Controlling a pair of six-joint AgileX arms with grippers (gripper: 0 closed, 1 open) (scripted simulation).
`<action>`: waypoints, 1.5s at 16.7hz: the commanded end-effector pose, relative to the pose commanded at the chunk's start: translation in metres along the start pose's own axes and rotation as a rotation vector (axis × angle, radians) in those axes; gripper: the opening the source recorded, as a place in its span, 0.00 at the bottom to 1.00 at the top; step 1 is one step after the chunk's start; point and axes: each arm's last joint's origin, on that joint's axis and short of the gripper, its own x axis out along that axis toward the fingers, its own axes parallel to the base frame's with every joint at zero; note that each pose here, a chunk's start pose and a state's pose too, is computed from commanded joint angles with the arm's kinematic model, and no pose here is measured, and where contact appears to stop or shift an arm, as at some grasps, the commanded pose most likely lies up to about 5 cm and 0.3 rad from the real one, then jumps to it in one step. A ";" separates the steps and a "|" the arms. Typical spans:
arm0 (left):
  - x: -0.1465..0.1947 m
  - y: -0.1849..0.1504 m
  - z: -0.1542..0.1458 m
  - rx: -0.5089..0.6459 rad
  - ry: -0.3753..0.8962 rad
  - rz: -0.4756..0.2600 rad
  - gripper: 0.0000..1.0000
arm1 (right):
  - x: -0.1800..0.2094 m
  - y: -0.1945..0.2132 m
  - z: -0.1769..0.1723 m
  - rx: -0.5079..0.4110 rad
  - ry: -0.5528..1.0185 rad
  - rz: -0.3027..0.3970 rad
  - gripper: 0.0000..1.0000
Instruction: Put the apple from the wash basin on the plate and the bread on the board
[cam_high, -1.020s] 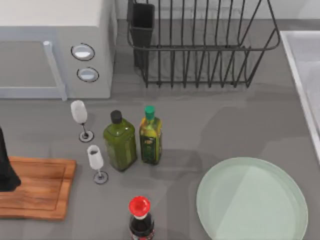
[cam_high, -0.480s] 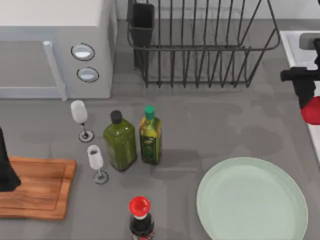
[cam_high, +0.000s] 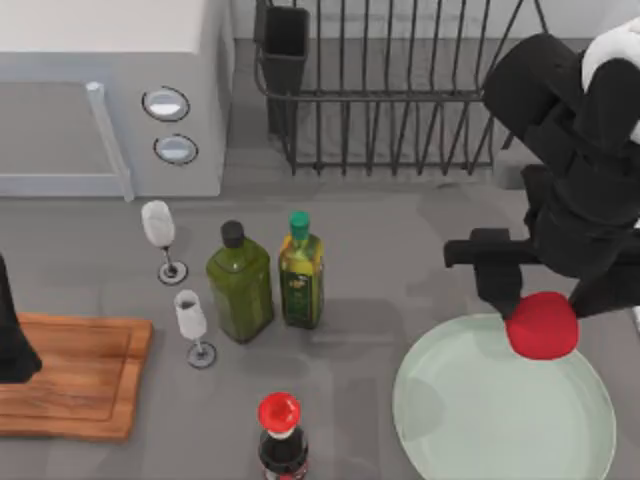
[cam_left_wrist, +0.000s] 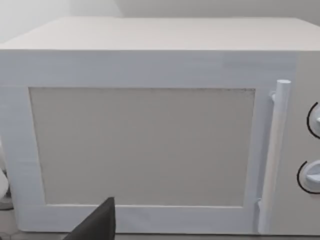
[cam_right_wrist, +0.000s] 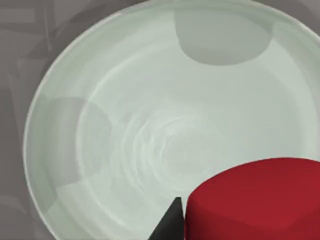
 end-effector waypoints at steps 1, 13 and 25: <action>0.000 0.000 0.000 0.000 0.000 0.000 1.00 | -0.001 0.006 -0.012 0.000 0.005 -0.002 0.00; 0.000 0.000 0.000 0.000 0.000 0.000 1.00 | -0.001 0.016 -0.035 0.000 0.014 -0.008 0.30; 0.000 0.000 0.000 0.000 0.000 0.000 1.00 | -0.001 0.016 -0.035 0.000 0.014 -0.008 1.00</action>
